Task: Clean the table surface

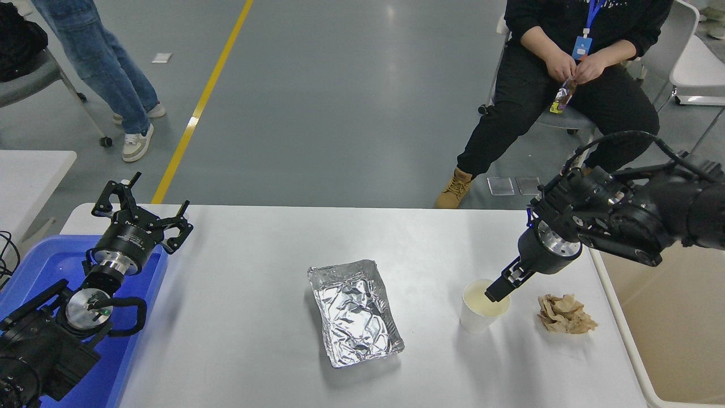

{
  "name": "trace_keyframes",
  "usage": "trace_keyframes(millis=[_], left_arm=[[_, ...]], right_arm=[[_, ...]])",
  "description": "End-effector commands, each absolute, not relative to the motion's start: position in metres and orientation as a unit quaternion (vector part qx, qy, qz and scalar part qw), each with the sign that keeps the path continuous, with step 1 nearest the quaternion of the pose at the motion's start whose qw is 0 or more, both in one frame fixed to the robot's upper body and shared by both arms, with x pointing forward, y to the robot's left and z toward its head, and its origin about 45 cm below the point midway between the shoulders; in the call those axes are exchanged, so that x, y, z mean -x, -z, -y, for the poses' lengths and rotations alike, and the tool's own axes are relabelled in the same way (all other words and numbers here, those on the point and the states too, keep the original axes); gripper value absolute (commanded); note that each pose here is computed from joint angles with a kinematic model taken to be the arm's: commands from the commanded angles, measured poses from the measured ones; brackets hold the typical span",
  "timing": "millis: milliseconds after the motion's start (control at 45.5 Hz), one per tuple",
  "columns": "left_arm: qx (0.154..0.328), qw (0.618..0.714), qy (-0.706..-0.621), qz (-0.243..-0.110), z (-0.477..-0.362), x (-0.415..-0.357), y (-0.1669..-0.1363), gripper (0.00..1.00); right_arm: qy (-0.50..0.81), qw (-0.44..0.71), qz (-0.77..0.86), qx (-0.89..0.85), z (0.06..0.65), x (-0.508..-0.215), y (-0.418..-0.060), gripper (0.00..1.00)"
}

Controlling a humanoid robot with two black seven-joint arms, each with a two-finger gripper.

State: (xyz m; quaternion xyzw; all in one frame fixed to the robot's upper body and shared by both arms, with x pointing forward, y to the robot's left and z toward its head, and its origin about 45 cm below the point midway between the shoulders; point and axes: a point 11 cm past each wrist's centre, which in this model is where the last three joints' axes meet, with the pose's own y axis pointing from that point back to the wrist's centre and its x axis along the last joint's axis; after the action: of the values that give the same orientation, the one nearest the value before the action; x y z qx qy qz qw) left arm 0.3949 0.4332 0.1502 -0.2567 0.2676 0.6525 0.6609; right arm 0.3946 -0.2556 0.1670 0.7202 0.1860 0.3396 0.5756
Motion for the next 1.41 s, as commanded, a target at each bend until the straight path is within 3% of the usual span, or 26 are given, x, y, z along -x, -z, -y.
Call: trace_keyframes(millis=[0,132,198,418,703,945,1121,1385], left_arm=[[0.257,0.6608,-0.6526,-0.267,-0.433,-0.3948,-0.1502,1.0],[0.257,0.6608,-0.6526,-0.267,-0.433,-0.3948,-0.1502,1.0],[0.257,0.6612,-0.652,-0.268,-0.433,-0.395,-0.1504,1.0],[0.257,0.6608,-0.6526,-0.267,-0.433,-0.3948,-0.1502,1.0],[0.256,0.661,-0.6524,-0.268,-0.433,-0.3948,-0.15,1.0],[0.257,0.6608,-0.6526,-0.267,-0.433,-0.3948,-0.1502,1.0],[0.257,0.6608,-0.6526,-0.267,-0.433,-0.3948,-0.1502,1.0],[0.257,0.6612,-0.652,-0.268,-0.433,-0.395,-0.1504,1.0]], right_arm=[[-0.341,0.581,-0.179,-0.717,0.268,-0.393,-0.152,0.82],[-0.344,0.587,-0.168,-0.713,0.276,-0.397,-0.149,0.77],[-0.346,0.587,-0.166,-0.713,0.276,-0.397,-0.148,0.69],[-0.352,0.593,-0.157,-0.707,0.28,-0.403,-0.146,0.56],[-0.353,0.591,-0.155,-0.708,0.281,-0.402,-0.144,0.53],[-0.352,0.589,-0.158,-0.711,0.28,-0.4,-0.141,0.38],[-0.348,0.584,-0.173,-0.713,0.281,-0.395,-0.139,0.01],[-0.35,0.577,-0.183,-0.715,0.277,-0.394,-0.14,0.0]])
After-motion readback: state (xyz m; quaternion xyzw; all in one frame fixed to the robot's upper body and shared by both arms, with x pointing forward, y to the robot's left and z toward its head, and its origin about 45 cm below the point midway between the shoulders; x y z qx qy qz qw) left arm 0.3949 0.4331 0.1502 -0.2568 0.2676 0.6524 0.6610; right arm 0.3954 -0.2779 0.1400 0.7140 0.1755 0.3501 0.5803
